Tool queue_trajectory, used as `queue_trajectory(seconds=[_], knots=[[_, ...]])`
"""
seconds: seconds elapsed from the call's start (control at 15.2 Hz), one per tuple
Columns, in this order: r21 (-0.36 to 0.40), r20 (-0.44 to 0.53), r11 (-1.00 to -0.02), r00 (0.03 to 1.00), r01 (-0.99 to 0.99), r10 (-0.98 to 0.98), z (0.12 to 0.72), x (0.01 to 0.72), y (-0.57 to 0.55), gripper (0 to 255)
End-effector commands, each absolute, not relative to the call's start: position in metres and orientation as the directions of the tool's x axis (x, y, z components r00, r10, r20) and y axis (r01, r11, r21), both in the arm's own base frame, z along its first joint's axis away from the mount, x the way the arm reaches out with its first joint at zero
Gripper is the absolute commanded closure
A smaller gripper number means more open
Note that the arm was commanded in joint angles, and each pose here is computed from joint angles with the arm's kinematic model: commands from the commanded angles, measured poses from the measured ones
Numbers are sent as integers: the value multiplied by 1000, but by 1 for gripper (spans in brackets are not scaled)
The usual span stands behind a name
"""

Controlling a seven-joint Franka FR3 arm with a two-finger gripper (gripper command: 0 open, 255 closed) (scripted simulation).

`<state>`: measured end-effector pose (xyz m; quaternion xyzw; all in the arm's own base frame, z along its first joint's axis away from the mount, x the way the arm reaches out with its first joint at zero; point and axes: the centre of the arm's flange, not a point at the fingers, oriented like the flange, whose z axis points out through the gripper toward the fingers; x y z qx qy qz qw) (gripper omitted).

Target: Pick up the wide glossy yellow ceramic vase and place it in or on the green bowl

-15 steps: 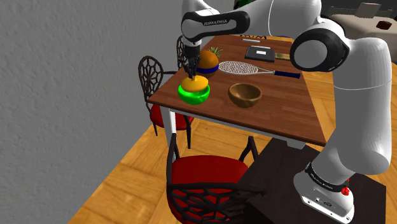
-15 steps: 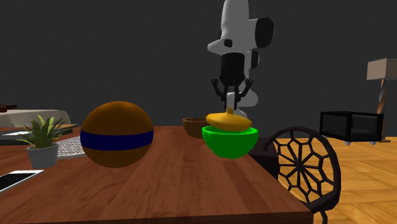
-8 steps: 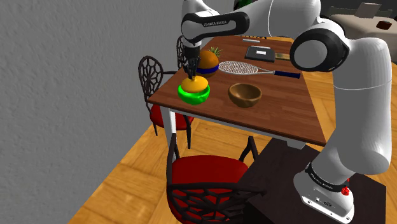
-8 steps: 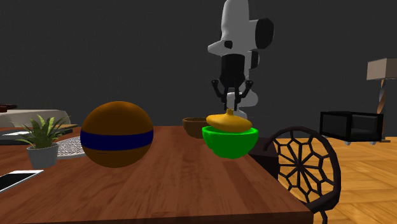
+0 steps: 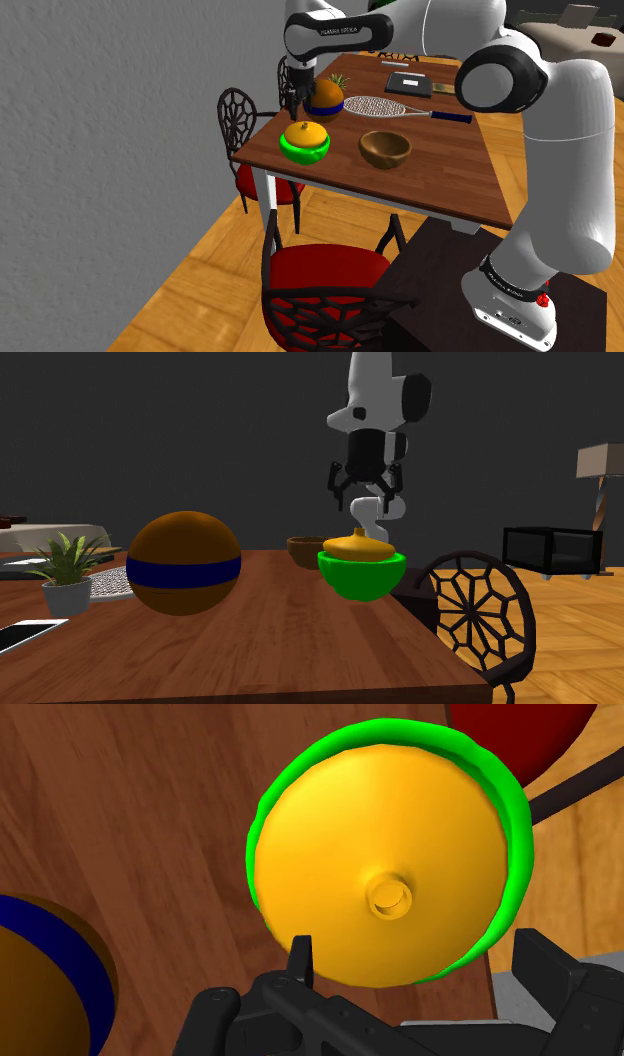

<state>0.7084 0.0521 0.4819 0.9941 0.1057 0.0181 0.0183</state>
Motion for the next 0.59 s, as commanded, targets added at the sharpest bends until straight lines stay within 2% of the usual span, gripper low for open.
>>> queue_trajectory(seconds=[0.0,0.53], knots=[[40,31,-977,977,209,211,507,706,53,0],[40,31,-977,977,209,211,517,706,53,0]])
